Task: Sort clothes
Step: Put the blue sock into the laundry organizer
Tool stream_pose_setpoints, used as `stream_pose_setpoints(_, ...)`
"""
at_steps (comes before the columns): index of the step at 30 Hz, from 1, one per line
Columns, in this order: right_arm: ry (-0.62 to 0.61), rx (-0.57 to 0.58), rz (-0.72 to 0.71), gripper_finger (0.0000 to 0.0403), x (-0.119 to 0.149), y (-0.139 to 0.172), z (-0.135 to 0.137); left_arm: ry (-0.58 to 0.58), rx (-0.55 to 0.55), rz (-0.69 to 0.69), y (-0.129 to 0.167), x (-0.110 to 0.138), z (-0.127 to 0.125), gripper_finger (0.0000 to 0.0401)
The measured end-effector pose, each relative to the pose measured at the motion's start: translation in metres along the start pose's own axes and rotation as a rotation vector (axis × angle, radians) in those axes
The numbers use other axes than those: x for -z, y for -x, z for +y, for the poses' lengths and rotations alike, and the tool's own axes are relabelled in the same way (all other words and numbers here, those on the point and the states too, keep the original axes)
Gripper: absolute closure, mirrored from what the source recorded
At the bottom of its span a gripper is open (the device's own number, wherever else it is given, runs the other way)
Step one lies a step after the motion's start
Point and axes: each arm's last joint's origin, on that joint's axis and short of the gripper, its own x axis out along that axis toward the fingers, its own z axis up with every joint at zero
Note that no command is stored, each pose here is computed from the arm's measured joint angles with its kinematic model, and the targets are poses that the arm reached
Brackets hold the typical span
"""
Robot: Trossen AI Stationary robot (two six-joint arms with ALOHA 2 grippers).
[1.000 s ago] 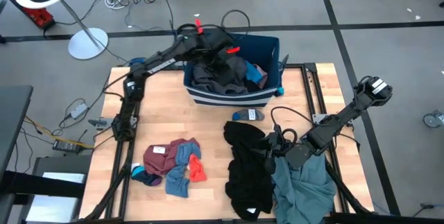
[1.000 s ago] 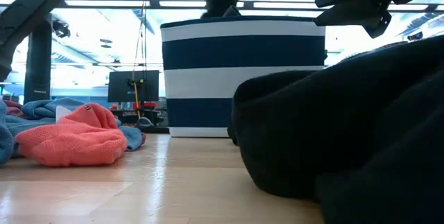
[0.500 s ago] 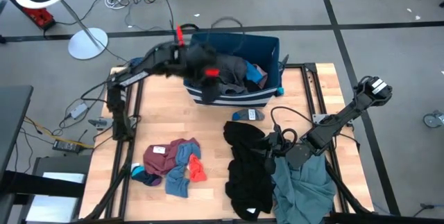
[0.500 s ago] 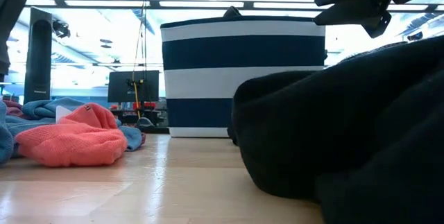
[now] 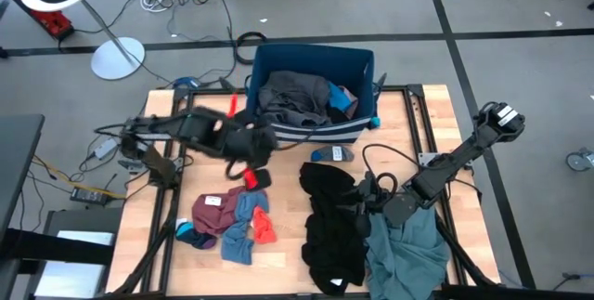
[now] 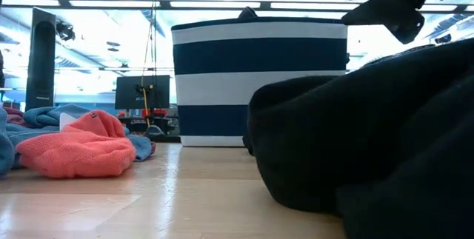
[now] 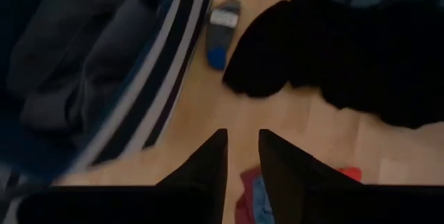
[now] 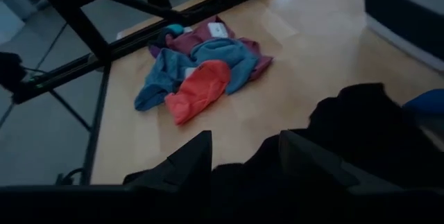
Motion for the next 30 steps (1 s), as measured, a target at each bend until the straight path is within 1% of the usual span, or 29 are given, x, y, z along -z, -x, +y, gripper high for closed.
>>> stream_pose_setpoints(4,-0.002,-0.025,0.005,0.0233,0.003,0.004,0.005,0.046,0.006,-0.006,-0.006,0.033,-0.01,0.0319)
stream_pose_setpoints(10,-0.003,-0.021,-0.019,0.0232,0.004,0.007,0.007,0.147,0.098,-0.089,-0.032,0.087,-0.015,0.0319)
stream_pose_setpoints(14,-0.006,-0.022,-0.023,0.0232,0.004,0.007,0.008,0.211,0.131,-0.043,-0.061,0.126,-0.013,0.0319)
stream_pose_setpoints(18,-0.006,-0.021,-0.024,0.0232,0.004,0.007,0.008,0.272,0.15,0.0,-0.088,0.158,-0.013,0.0319)
stream_pose_setpoints(23,-0.007,-0.019,-0.026,0.0233,0.004,0.007,0.008,0.344,0.206,0.018,-0.114,0.183,-0.014,0.0319)
stream_pose_setpoints(27,-0.007,-0.019,-0.026,0.0233,0.004,0.007,0.008,0.388,0.184,0.096,-0.13,0.201,-0.013,0.0319)
stream_pose_setpoints(30,-0.005,-0.018,-0.025,0.0233,0.004,0.007,0.007,0.427,0.202,0.116,-0.14,0.21,-0.013,0.0319)
